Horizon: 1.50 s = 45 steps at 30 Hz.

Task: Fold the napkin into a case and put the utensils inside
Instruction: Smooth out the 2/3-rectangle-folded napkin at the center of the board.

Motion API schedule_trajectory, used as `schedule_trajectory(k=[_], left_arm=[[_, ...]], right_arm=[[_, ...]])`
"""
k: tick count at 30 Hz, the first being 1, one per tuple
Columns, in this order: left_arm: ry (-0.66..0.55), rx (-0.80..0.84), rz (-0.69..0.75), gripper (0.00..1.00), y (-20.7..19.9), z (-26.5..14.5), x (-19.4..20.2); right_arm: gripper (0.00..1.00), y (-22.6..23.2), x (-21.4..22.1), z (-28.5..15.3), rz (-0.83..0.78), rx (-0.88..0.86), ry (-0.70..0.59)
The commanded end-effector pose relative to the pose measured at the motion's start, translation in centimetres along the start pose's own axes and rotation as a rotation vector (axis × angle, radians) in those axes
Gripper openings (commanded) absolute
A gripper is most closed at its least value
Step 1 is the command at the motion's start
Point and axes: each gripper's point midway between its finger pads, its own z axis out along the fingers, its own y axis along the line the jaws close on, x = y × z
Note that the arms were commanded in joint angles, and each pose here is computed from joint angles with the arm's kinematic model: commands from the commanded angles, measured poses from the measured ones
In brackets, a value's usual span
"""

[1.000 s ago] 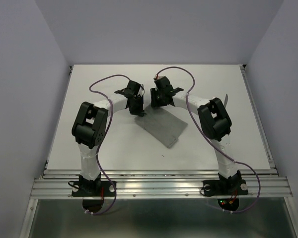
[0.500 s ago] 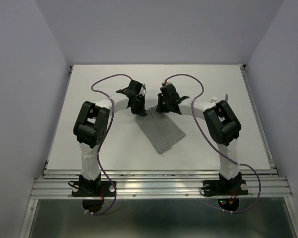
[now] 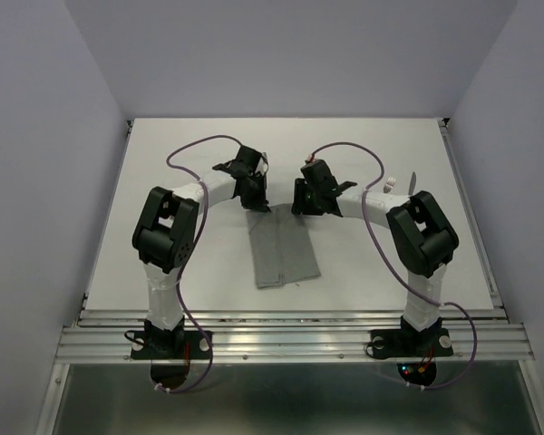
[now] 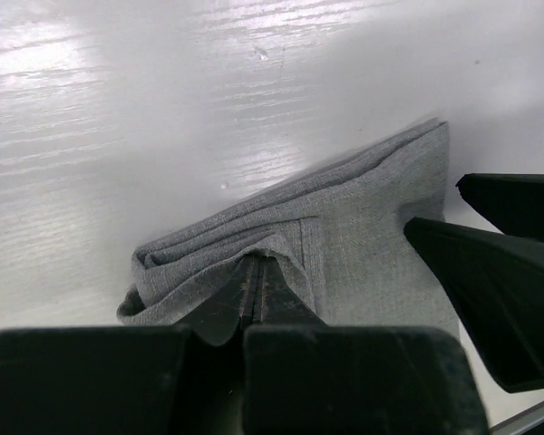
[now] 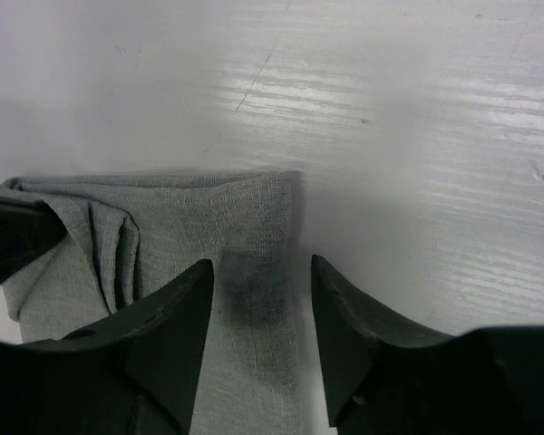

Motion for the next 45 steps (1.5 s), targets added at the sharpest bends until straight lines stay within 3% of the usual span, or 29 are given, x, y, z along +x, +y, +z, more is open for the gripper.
schedule_trajectory(k=[1,3,6,12,26,30,32,39,42,45], left_arm=[[-0.16,0.04,0.016,0.0,-2.5,-5.6,-3.7],[-0.187,0.027,0.023,0.0,-2.5,-6.6,-4.2],[-0.183,-0.032,0.035,0.01,-1.5,-7.2,-4.0],[-0.196,-0.207,0.082,0.15,1.3,-8.4,-2.8],[-0.314,-0.332,0.142,0.19,1.6,-9.7,-1.1],[-0.287,-0.336,0.149,0.3,1.5,-9.1,-0.6],[-0.255,-0.333,0.171,0.5,1.4,-8.3,-0.1],[-0.217,-0.349,0.231,0.48,0.6,-6.5,0.3],[-0.208,-0.35,0.282,0.39,-0.1,-5.8,0.3],[-0.204,-0.39,0.343,0.37,-0.6,-5.1,0.6]], right_arm=[[0.57,0.7,-2.7,-2.8,-0.039,-0.018,-0.066],[0.63,0.6,-3.3,-4.1,-0.07,-0.016,-0.084],[0.63,0.0,-3.8,-5.3,-0.091,0.008,-0.105],[0.63,-1.4,-1.3,-5.8,-0.064,0.029,-0.069],[0.64,-3.0,1.8,-6.6,-0.024,0.043,-0.025],[0.64,-2.9,1.7,-6.8,-0.018,0.039,-0.032],[0.64,-2.9,1.8,-6.8,-0.015,0.038,-0.031],[0.64,-3.0,2.0,-6.9,-0.012,0.039,-0.029],[0.65,-3.2,2.1,-6.9,-0.012,0.042,-0.029],[0.65,-3.2,2.2,-6.9,-0.009,0.042,-0.027]])
